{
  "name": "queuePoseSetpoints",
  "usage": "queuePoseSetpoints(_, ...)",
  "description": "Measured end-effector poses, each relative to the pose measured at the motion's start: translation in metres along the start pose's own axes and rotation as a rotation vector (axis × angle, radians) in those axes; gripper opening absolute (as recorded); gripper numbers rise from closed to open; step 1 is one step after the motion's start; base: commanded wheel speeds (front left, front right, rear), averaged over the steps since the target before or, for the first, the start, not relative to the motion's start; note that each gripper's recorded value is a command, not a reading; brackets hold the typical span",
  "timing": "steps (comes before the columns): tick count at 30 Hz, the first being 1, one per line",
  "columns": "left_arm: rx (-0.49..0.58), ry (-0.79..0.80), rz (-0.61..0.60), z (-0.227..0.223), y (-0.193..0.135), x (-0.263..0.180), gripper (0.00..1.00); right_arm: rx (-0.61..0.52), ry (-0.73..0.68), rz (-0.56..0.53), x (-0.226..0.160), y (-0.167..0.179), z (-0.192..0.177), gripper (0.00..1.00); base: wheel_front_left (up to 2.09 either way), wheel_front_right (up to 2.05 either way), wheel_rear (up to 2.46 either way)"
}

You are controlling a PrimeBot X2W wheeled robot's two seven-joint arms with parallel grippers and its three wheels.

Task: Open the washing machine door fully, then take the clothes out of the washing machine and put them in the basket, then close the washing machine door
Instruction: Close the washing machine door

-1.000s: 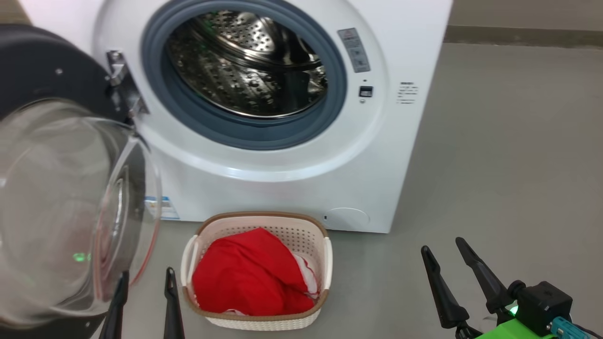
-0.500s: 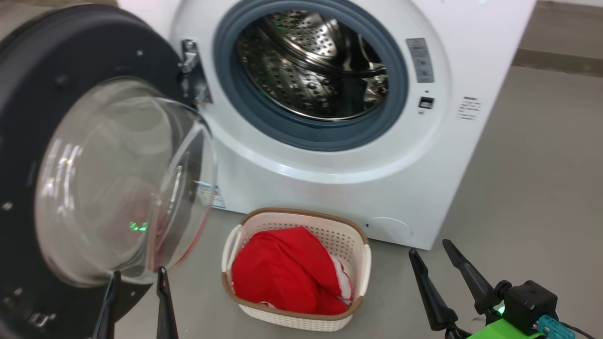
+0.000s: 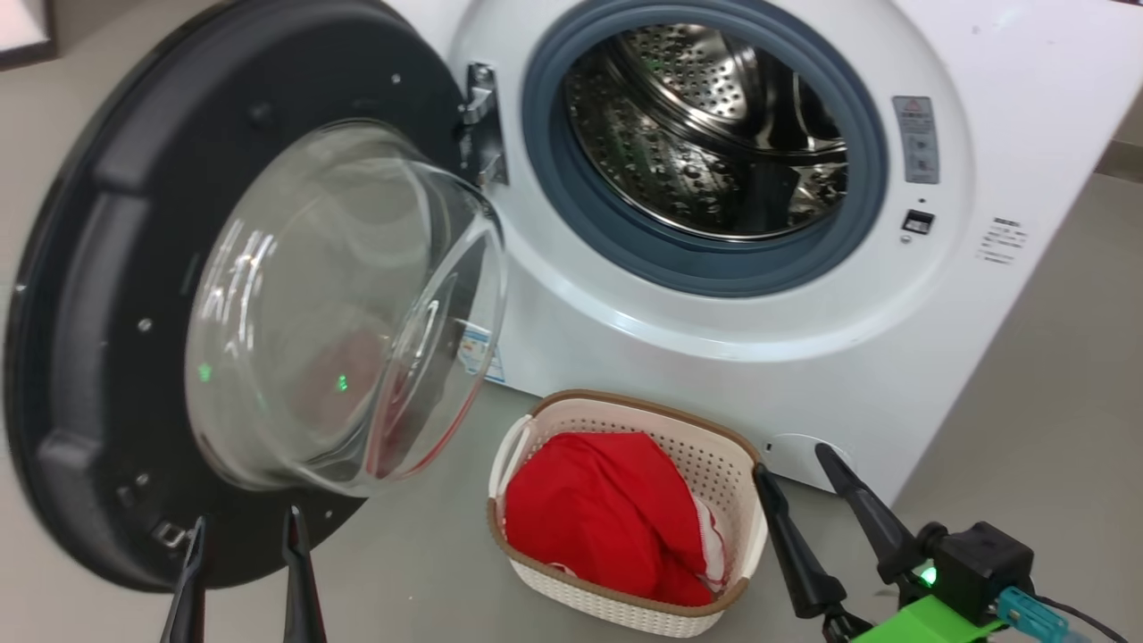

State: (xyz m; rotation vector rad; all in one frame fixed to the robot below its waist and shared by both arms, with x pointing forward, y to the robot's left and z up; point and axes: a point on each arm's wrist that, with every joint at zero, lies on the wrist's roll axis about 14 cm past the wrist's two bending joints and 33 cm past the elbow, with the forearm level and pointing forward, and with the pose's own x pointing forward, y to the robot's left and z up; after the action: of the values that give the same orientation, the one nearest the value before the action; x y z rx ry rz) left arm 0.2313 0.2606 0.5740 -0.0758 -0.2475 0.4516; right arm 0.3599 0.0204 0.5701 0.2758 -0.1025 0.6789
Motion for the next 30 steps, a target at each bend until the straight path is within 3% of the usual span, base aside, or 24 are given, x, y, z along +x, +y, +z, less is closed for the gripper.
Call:
queuePoseSetpoints(12, 0.013, -0.015, 0.116, 0.007, 0.033, -0.013, 1.00, 0.029, 0.016, 0.136, 0.019, 0.041, -0.007, 1.00, 0.00, 0.00, 0.00)
queuePoseSetpoints(29, 0.023, -0.011, 0.148, 0.008, 0.042, -0.017, 1.00, 0.046, 0.035, 0.167, 0.023, 0.049, -0.015, 1.00, 0.00, 0.00, 0.00)
queuePoseSetpoints(30, 0.021, -0.009, 0.149, 0.007, 0.042, -0.017, 0.93, 0.046, 0.034, 0.165, 0.024, 0.048, -0.015, 1.00, 0.00, 0.00, 0.00)
